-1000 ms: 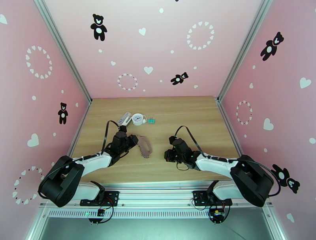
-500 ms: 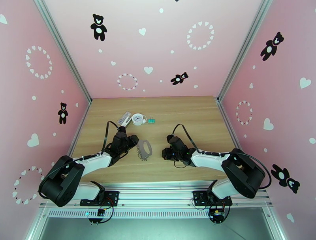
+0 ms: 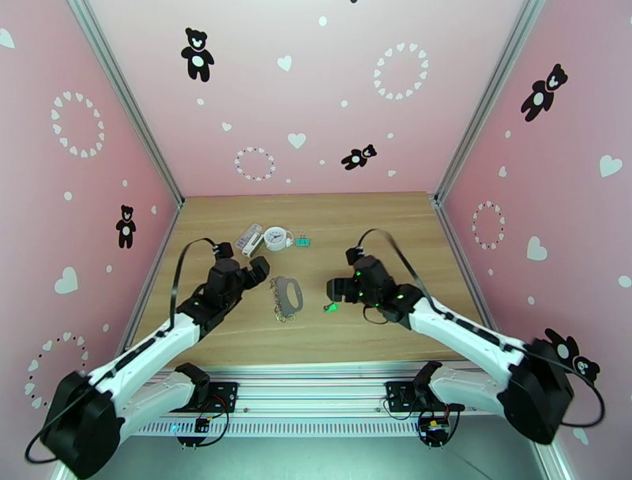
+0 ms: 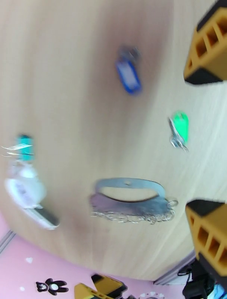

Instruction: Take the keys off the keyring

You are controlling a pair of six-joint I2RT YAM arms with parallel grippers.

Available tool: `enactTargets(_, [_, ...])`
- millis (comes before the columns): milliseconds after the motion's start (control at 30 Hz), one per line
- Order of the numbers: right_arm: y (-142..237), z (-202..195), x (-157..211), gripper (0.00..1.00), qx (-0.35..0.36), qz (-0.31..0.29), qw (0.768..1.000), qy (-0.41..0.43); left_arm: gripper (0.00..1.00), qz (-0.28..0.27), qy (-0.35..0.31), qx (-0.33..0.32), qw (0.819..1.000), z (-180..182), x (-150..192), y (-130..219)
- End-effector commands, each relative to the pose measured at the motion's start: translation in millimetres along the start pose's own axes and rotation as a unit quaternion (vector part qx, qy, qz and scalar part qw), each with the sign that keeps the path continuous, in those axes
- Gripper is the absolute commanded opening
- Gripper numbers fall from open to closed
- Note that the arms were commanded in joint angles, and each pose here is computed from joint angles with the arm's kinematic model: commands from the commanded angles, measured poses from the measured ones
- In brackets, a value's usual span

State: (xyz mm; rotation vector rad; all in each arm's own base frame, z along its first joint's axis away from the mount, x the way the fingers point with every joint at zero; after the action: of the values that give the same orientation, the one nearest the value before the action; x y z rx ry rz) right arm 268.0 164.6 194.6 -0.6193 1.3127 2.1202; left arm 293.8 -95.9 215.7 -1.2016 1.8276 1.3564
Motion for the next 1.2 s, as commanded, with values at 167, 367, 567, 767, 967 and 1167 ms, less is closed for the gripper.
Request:
enactTargets(167, [36, -145, -68, 0.99, 0.303, -0.141, 0.94, 0.075, 0.99, -0.058, -0.178, -0.257, 0.948, 92, -60, -6])
enactTargets(367, [3, -196, -61, 0.99, 0.269, -0.202, 0.941, 0.035, 0.99, -0.1, -0.217, -0.233, 0.943, 115, -34, -52])
enactTargets(567, [-50, -189, -58, 0.99, 0.164, -0.178, 0.967, 0.082, 0.98, -0.134, -0.242, -0.14, 0.951, 112, -7, -68])
enactTargets(767, [-82, -176, -58, 0.99, 0.085, -0.148, 0.978, 0.122, 0.99, -0.149, -0.263, -0.086, 0.949, 106, 14, -75])
enactTargets(967, [-78, -183, -44, 0.99, 0.102, -0.183, 0.97, 0.125, 0.99, -0.121, -0.232, -0.114, 0.958, 122, 8, -90])
enactTargets(1167, [-76, -187, -47, 0.99, 0.127, -0.196, 0.965, 0.117, 0.99, -0.115, -0.188, -0.135, 0.966, 144, 7, -95])
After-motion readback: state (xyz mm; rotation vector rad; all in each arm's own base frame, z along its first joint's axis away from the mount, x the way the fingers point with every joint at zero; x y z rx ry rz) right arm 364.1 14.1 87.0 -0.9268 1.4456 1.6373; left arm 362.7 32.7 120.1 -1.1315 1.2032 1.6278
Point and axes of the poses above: each hand's point on the last joint's axis, 136 mm out from that joint toward the fingers, its own y axis back along the fingers, its own z axis along the line the jaws close on, x = y × z, the point moved 3 cm from there along y, back along the fingers, and after that the axes turned 10 degrees about -y, right-handed, at the moved point
